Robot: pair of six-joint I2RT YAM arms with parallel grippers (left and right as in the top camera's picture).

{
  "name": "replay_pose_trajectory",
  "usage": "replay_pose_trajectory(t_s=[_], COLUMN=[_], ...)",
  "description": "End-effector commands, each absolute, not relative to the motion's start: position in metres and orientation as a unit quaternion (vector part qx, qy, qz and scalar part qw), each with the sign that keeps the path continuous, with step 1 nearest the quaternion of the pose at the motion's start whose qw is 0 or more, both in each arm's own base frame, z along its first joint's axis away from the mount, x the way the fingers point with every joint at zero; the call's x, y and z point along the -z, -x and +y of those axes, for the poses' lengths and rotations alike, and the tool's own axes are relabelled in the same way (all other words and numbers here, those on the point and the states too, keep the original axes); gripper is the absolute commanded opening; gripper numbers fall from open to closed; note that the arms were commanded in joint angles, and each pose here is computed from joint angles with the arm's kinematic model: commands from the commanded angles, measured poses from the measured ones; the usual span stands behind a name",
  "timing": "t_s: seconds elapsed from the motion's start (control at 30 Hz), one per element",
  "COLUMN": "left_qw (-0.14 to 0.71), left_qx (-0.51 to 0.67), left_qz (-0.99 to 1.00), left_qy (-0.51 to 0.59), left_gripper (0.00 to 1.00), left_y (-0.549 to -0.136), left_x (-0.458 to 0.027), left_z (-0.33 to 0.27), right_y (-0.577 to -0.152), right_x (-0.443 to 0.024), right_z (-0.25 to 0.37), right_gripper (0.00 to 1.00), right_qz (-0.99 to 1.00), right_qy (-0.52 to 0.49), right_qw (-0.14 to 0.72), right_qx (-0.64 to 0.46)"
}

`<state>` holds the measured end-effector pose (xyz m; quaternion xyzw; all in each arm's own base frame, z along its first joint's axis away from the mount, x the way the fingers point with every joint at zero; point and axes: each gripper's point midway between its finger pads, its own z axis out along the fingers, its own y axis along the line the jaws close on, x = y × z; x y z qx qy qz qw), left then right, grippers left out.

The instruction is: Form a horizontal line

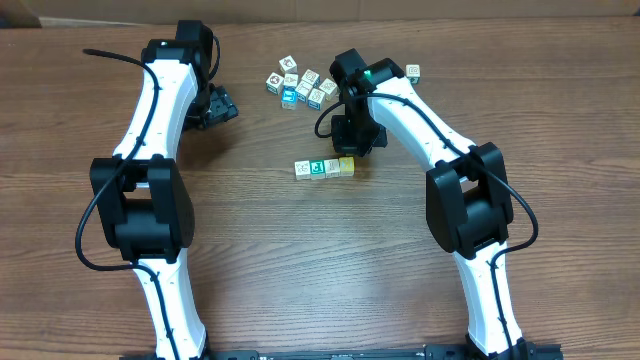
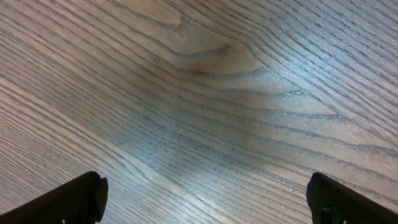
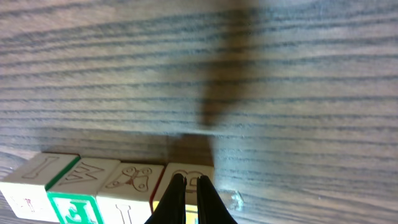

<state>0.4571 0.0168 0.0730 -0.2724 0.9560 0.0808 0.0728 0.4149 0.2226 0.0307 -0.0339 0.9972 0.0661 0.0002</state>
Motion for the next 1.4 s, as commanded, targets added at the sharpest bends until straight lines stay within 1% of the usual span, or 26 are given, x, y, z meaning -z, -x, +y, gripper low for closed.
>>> replay_pose_trajectory(t_s=[0.0,0.17,0.27,0.43,0.77,0.97,1.37], left_qw=[0.093,0.093,0.093,0.093,0.093,0.093,0.093], left_qx=[-0.080,-0.080,-0.080,-0.080,-0.080,-0.080,-0.080], left_qz=[0.955,0.955,0.955,0.955,0.955,0.955,0.955], left_qy=[0.271,0.271,0.271,0.271,0.271,0.271,0.271], left_gripper=[1.00,1.00,1.00,1.00,1.00,1.00,1.00], left_y=[-0.462,-0.462,-0.462,-0.462,-0.462,-0.462,-0.462], left_x=[-0.088,-0.088,-0.088,-0.088,-0.088,-0.088,-0.088], left_z=[0.017,0.017,0.017,0.017,0.017,0.017,0.017], right_y=[-0.422,-0.441,-0.446,-0.442,-0.418,-0.411,-0.408], right_x=[-0.050,-0.050,-0.050,-0.049,-0.047,-0.047,-0.048], right_z=[0.228,0.217,0.210,0.195,0.187,0.201,0.206], right_gripper=[0.04,0.04,0.04,0.05,0.05,0.04,0.04], right_qz=[0.996,0.996,0.996,0.998,1.000,0.999,0.998], right_qy=[0.036,0.030,0.022,-0.001,0.001,0.008,0.023], right_qw=[0.027,0.070,0.078,0.061,0.013,-0.006,-0.014], right_qx=[-0.080,-0.046,-0.038,-0.025,-0.007,-0.047,-0.063])
